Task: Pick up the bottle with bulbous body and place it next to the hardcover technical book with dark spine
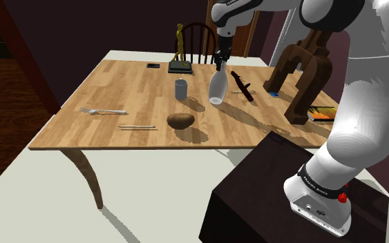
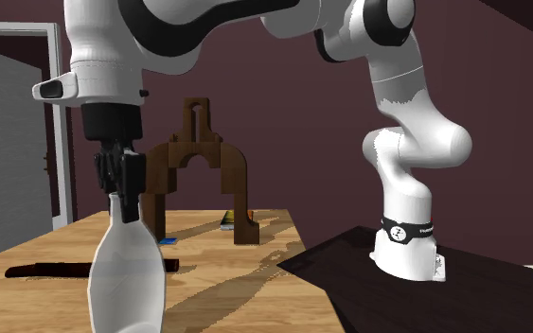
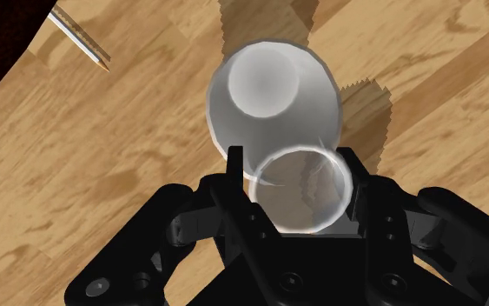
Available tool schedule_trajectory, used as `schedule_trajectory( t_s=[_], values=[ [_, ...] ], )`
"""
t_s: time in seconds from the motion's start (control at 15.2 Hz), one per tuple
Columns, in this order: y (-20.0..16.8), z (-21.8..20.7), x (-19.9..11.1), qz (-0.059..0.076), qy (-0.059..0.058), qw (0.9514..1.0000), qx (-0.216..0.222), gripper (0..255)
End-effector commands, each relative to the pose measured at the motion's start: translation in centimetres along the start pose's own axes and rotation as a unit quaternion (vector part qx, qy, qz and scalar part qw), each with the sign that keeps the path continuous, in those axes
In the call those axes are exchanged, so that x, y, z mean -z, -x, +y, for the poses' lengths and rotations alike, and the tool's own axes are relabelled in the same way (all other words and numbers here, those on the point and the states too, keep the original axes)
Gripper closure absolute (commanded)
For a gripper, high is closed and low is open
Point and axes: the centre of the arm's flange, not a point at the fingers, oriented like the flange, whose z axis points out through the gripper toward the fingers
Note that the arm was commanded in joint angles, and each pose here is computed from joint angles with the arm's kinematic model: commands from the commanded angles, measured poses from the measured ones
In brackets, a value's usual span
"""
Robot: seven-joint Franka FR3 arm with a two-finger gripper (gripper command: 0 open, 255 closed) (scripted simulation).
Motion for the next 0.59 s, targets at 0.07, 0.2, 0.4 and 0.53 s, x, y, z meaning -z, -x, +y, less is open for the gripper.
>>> schedule_trajectory(
  t_s=[0.07,0.2,0.4,0.53],
  values=[
    [0.0,0.0,1.4,0.000,0.000,1.0000,0.000,255],
    [0.1,0.0,2.4,0.000,0.000,1.0000,0.000,255],
    [0.2,0.0,4.0,0.000,0.000,1.0000,0.000,255],
    [0.2,0.0,5.1,0.000,0.000,1.0000,0.000,255]
  ],
)
